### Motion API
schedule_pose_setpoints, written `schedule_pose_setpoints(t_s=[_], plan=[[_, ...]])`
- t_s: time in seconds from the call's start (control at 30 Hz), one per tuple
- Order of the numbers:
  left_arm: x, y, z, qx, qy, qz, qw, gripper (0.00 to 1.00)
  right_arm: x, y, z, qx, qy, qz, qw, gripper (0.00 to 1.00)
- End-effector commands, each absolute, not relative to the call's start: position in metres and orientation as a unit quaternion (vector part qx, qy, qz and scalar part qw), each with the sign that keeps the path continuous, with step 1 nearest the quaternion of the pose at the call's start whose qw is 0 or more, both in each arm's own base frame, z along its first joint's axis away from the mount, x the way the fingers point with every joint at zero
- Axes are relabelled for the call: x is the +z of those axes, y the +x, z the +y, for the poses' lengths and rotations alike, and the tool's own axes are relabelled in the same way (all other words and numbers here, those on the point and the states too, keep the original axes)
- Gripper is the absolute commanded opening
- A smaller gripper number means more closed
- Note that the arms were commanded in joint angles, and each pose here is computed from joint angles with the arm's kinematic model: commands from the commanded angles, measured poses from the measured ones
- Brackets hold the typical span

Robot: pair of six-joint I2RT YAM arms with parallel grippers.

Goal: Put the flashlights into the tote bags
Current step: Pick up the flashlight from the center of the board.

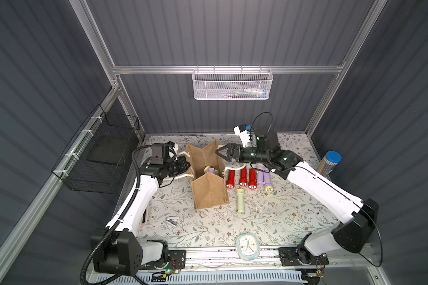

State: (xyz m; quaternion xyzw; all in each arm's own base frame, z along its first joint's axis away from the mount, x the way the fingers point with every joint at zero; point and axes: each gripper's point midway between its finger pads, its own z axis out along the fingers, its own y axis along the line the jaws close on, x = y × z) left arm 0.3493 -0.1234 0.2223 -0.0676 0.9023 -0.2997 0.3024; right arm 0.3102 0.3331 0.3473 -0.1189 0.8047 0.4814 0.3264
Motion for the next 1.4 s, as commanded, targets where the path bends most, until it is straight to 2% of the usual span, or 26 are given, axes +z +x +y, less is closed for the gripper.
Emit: schedule_pose_setpoints(t_s=[0.0, 0.27, 0.5, 0.63, 0.87, 1.07, 1.17, 1.37], plan=[[0.238, 0.359, -0.118, -0.289, -0.062, 0.897, 0.328, 0.00, 0.359, 0.321, 0.306, 0.472, -0.092, 0.792, 0.375, 0.99], [0.234, 0.362, -0.112, -0.269, -0.074, 0.904, 0.324, 0.00, 0.342, 0.324, 0.232, 0.487, 0.003, 0.780, 0.393, 0.99], [0.227, 0.363, -0.108, -0.254, -0.081, 0.912, 0.313, 0.00, 0.274, 0.310, 0.183, 0.418, 0.068, 0.829, 0.364, 0.99], [0.223, 0.365, -0.107, -0.249, -0.083, 0.915, 0.307, 0.00, 0.230, 0.295, 0.158, 0.375, 0.114, 0.850, 0.351, 0.95], [0.217, 0.368, -0.109, -0.249, -0.086, 0.918, 0.298, 0.00, 0.162, 0.264, 0.140, 0.327, 0.162, 0.890, 0.274, 0.90], [0.216, 0.369, -0.112, -0.253, -0.085, 0.917, 0.296, 0.00, 0.110, 0.253, 0.141, 0.293, 0.179, 0.917, 0.201, 0.81], [0.214, 0.368, -0.113, -0.253, -0.085, 0.918, 0.294, 0.00, 0.096, 0.247, 0.153, 0.277, 0.168, 0.930, 0.176, 0.80], [0.217, 0.366, -0.113, -0.253, -0.082, 0.917, 0.297, 0.00, 0.070, 0.227, 0.174, 0.183, 0.111, 0.969, 0.126, 0.78]])
